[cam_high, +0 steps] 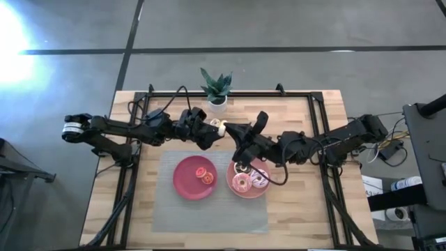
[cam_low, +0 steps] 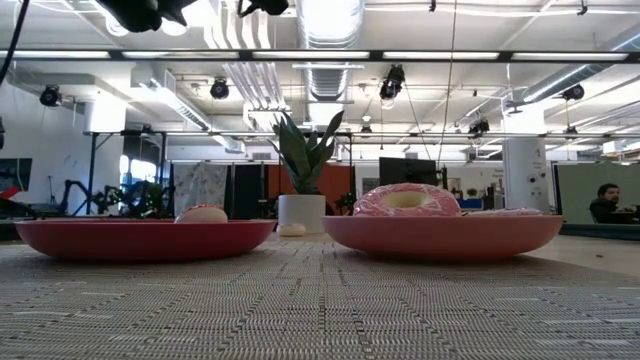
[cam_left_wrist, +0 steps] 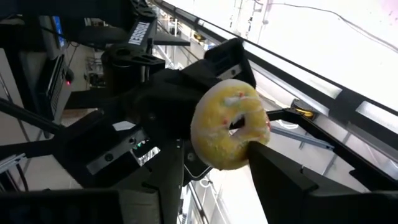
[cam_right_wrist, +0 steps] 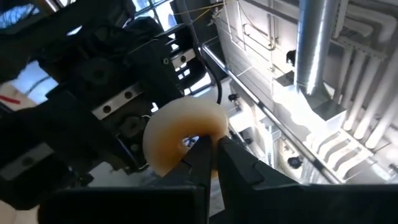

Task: Pick & Place donuts
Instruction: Put the small yellow donut on the pink plate

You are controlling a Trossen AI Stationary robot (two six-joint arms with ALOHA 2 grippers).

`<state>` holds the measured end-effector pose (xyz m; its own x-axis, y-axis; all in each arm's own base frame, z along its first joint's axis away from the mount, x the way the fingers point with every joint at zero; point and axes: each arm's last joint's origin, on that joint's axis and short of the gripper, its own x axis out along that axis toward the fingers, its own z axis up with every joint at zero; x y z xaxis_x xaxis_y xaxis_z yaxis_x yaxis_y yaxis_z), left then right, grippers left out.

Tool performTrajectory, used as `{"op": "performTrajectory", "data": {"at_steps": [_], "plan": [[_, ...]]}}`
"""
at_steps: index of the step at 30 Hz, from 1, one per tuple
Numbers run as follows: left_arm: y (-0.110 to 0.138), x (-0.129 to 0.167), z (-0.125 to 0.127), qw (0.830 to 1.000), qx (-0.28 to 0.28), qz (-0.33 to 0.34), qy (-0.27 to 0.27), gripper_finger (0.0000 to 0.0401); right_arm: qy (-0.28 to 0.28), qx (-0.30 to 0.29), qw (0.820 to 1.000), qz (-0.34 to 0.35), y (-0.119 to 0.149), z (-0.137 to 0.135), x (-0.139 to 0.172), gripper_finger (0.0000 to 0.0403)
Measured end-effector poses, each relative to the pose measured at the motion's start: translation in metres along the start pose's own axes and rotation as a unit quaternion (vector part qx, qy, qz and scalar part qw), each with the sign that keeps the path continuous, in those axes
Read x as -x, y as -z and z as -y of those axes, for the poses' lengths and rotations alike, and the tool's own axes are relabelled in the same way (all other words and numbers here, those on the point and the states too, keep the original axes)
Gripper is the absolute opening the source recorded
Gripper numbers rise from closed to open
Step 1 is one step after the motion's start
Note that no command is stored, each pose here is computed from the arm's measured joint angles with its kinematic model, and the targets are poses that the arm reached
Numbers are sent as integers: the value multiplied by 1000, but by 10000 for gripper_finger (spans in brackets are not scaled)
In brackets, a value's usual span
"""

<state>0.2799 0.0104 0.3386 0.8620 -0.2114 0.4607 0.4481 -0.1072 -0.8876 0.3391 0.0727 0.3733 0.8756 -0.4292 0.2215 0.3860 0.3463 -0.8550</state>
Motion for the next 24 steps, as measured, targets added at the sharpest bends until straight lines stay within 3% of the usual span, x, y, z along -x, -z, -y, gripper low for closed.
{"op": "performTrajectory", "data": {"at_steps": [18, 24], "plan": [[0, 2, -2, 1000, -18, 7, -5, 152, -3, -14, 998, -62, 7, -20, 3, 13], [-1, 2, -6, 999, -24, 4, -28, 116, 4, -18, 996, -82, 6, -19, 7, 13]]}}
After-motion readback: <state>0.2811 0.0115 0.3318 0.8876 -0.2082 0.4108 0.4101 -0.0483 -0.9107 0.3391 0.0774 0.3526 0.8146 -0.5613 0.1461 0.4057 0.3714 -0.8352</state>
